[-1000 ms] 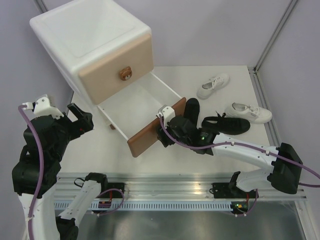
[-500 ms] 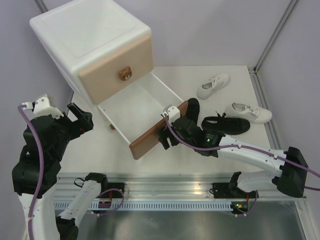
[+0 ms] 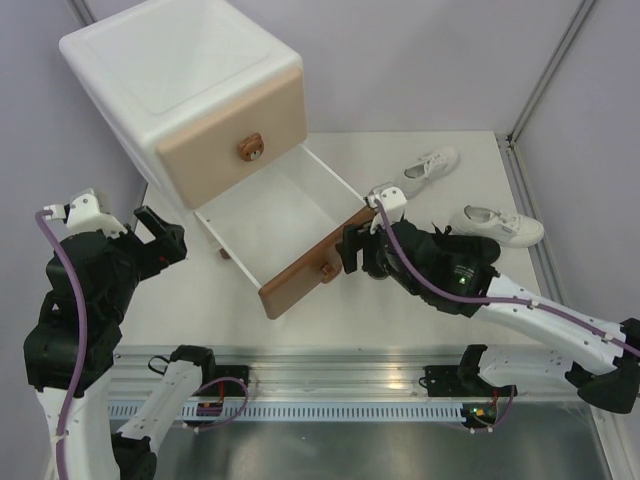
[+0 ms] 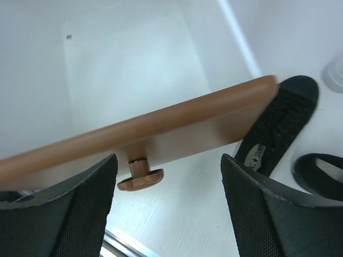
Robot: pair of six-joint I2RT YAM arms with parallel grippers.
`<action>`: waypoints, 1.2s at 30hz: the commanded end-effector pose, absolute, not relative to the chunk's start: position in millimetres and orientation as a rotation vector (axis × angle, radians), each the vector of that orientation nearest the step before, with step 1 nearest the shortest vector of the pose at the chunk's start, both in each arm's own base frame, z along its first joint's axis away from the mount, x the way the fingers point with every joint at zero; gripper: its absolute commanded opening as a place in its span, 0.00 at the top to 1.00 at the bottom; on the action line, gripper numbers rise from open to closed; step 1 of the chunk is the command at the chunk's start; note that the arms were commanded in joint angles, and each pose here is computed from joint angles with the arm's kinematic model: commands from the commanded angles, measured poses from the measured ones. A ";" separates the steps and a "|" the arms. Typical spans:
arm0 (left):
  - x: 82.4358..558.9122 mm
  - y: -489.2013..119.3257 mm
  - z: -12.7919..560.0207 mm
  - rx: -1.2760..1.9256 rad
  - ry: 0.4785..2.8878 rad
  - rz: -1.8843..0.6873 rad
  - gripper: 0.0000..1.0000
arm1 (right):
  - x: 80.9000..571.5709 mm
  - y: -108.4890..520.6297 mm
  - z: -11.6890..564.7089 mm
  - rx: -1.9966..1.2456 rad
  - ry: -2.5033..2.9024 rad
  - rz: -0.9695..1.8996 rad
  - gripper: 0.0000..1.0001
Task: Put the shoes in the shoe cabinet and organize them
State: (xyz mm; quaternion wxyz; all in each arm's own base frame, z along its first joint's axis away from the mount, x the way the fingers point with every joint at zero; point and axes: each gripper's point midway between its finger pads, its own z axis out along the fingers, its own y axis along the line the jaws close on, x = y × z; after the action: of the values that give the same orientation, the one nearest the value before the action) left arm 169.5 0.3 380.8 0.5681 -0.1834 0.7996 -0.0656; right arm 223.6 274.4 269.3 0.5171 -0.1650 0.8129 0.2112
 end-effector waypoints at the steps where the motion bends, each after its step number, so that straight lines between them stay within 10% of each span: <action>1: 171.5 0.8 392.6 -0.426 1.827 -0.164 0.00 | 242.6 228.7 300.5 -0.132 1.923 0.372 0.18; 15: 172.8 -5.9 392.1 -0.409 1.832 -0.202 0.00 | 298.3 143.6 214.0 0.274 2.166 0.232 0.43; 36: 164.7 -10.4 386.5 -0.403 1.831 -0.241 0.00 | 333.5 164.0 52.3 0.415 2.410 0.177 0.53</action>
State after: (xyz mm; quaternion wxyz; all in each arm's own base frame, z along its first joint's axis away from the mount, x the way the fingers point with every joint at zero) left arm 163.2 -5.6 381.1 0.5769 -0.1730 0.7937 -0.0857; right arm 323.3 159.1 56.3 0.3294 0.1438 0.9316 0.0538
